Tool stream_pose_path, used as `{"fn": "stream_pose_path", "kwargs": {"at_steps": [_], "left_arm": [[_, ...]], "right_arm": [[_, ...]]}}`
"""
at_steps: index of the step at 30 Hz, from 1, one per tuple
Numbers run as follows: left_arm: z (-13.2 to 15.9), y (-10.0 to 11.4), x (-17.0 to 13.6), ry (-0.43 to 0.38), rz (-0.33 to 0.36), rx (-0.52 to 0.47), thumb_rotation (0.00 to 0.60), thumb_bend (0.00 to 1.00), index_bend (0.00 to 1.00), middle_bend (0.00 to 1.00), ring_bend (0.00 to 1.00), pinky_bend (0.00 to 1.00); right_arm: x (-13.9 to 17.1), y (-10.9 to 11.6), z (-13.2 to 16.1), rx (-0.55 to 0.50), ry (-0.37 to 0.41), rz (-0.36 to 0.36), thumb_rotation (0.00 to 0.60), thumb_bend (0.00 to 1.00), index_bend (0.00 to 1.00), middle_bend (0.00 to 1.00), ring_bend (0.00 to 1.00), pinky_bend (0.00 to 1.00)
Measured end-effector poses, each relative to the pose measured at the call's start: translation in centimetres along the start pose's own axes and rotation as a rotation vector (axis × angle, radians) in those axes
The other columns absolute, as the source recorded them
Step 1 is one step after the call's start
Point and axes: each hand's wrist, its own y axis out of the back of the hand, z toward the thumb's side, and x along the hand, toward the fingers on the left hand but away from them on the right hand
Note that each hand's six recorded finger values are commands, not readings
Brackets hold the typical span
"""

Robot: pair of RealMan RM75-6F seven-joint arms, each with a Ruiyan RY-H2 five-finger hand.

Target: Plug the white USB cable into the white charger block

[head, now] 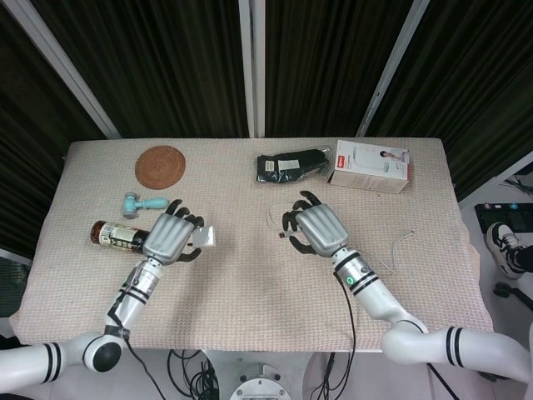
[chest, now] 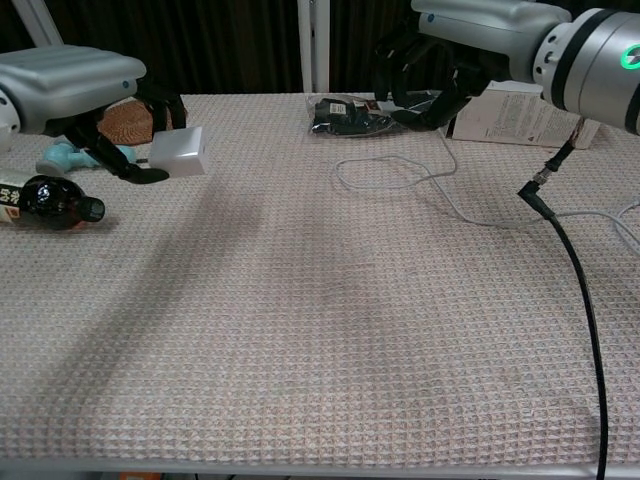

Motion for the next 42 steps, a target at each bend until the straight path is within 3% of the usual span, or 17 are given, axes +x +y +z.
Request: {"fn": "stream_pose_path", "kwargs": {"at_steps": [9, 18, 42], "left_arm": [[1.6, 2.8, 1.5, 0.022, -0.008, 0.011, 0.523, 0.31, 0.46, 0.48, 0.26, 0.13], [2.6, 4.3, 2.0, 0.033, -0.024, 0.015, 0.523, 0.31, 0.46, 0.48, 0.26, 0.13], [4.3, 4.5, 2.7, 0.077, -0.024, 0.034, 0.522, 0.30, 0.46, 0.48, 0.26, 0.13]], "right_arm": [[-4.2, -0.6, 4.0, 0.066, 0.020, 0.056, 0.600, 0.33, 0.62, 0.54, 0.27, 0.11], [-6.9, -1.6, 5.7, 0.065, -0.001, 0.048, 0.600, 0.33, 0.62, 0.54, 0.27, 0.11], [-8.4, -1.3, 6.2, -0.019, -0.040, 0.032, 0.600, 0.33, 0.62, 0.54, 0.27, 0.11]]}}
